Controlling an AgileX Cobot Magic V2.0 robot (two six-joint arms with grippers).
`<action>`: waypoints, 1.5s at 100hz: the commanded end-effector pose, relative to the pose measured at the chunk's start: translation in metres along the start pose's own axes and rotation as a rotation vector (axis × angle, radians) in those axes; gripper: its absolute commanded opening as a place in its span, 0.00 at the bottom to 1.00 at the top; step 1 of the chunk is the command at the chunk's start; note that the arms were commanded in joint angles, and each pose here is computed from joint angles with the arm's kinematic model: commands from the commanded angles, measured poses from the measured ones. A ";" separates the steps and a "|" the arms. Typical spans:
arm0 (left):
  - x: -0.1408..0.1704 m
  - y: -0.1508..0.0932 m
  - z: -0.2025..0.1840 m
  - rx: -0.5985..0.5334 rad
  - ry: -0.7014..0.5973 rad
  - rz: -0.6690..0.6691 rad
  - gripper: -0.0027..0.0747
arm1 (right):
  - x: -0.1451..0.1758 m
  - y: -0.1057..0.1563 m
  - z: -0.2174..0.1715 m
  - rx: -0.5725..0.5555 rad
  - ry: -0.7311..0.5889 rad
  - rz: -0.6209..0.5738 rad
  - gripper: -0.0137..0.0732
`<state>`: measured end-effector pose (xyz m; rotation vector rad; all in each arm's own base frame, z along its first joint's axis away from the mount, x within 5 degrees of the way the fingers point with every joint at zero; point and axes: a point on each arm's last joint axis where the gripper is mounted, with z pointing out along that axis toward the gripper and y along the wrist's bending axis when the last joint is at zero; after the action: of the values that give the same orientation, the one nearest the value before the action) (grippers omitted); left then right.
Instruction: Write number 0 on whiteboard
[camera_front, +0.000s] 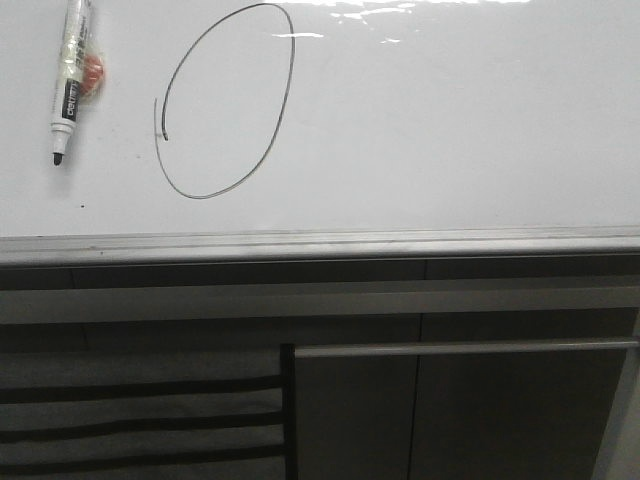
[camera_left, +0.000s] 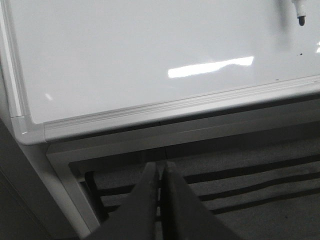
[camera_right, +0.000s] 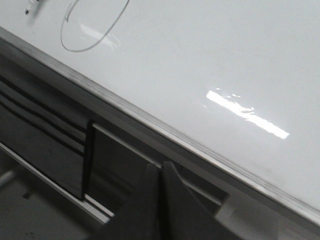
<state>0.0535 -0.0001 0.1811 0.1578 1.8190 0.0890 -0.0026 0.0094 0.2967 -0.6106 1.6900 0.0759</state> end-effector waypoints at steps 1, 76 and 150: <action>0.005 -0.001 0.001 0.006 -0.042 -0.001 0.01 | -0.015 -0.003 -0.001 0.020 -0.126 0.083 0.08; 0.005 -0.001 0.001 0.006 -0.042 -0.001 0.01 | 0.097 -0.007 0.069 0.510 -0.064 0.254 0.08; 0.005 -0.001 0.001 0.006 -0.042 -0.001 0.01 | 0.110 -0.004 0.070 0.497 0.061 0.395 0.08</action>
<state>0.0535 0.0000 0.1811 0.1590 1.8188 0.0908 0.0533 -0.0047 0.1804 0.1051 1.8036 -0.0575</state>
